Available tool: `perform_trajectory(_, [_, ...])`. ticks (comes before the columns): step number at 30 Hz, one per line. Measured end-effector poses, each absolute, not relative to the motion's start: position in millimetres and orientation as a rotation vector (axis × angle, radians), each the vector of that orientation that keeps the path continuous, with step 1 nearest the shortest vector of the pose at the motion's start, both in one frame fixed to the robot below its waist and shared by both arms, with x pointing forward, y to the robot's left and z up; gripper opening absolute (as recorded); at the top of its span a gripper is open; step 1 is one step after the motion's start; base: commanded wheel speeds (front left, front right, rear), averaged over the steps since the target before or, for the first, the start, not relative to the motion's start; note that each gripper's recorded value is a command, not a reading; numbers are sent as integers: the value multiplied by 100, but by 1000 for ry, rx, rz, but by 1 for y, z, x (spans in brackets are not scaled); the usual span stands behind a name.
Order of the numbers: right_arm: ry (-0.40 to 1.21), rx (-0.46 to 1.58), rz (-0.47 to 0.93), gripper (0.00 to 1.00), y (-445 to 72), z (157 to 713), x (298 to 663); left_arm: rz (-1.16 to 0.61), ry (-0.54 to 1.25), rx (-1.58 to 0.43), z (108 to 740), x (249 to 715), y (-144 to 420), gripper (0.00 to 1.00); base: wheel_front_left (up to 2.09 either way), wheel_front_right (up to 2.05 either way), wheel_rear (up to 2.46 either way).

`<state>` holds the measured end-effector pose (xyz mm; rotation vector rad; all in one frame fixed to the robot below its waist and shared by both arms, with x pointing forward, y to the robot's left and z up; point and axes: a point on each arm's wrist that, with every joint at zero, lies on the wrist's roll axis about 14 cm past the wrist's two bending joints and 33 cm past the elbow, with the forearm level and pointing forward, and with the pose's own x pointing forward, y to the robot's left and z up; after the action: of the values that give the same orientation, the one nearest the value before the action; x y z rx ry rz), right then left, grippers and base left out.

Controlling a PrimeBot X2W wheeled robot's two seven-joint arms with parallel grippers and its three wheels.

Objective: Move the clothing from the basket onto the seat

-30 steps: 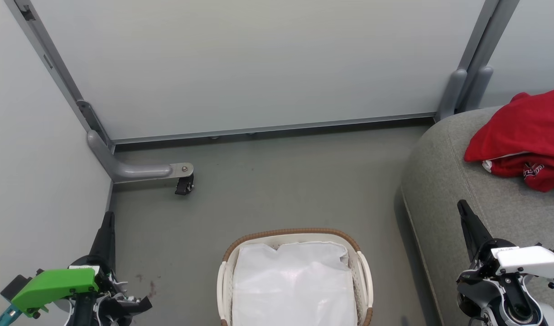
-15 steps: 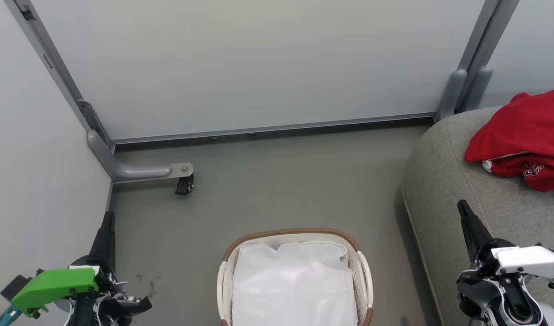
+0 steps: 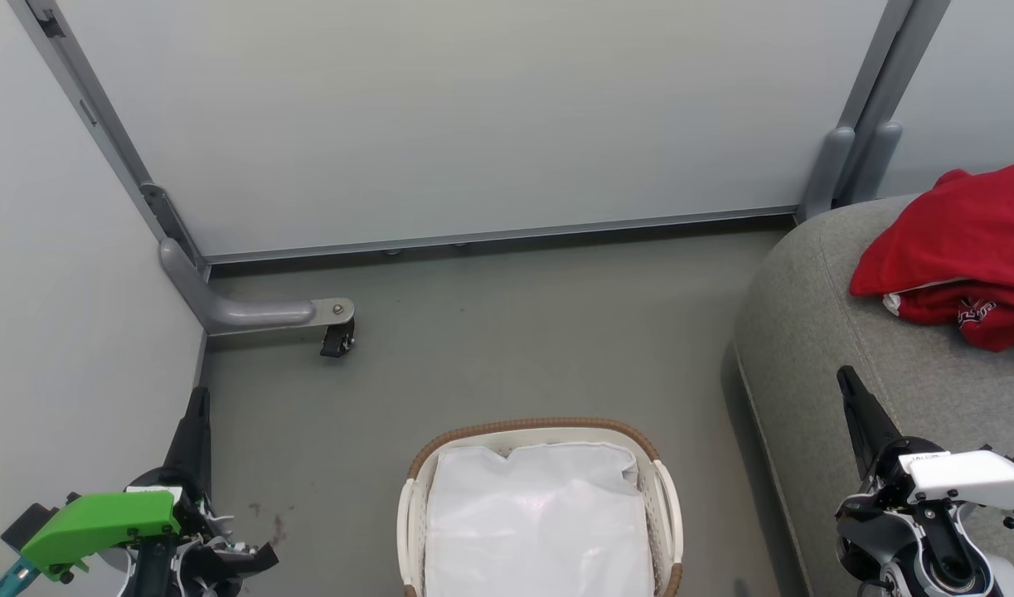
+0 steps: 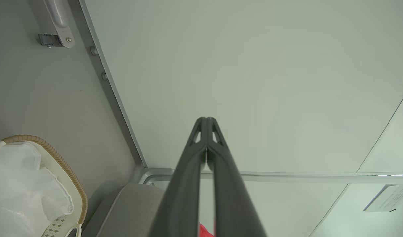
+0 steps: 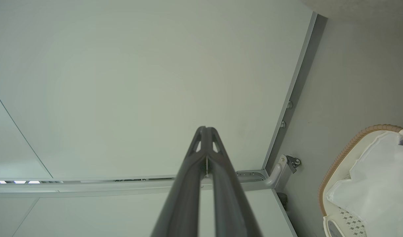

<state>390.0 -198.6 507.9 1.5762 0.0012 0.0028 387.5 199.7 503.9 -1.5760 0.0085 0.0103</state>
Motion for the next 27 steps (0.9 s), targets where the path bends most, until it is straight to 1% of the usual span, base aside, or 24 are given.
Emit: perform_trajectory(27, [1,1576,3,0,-199,508,390,10,9,-1576,504,388,200,0,0,0,0])
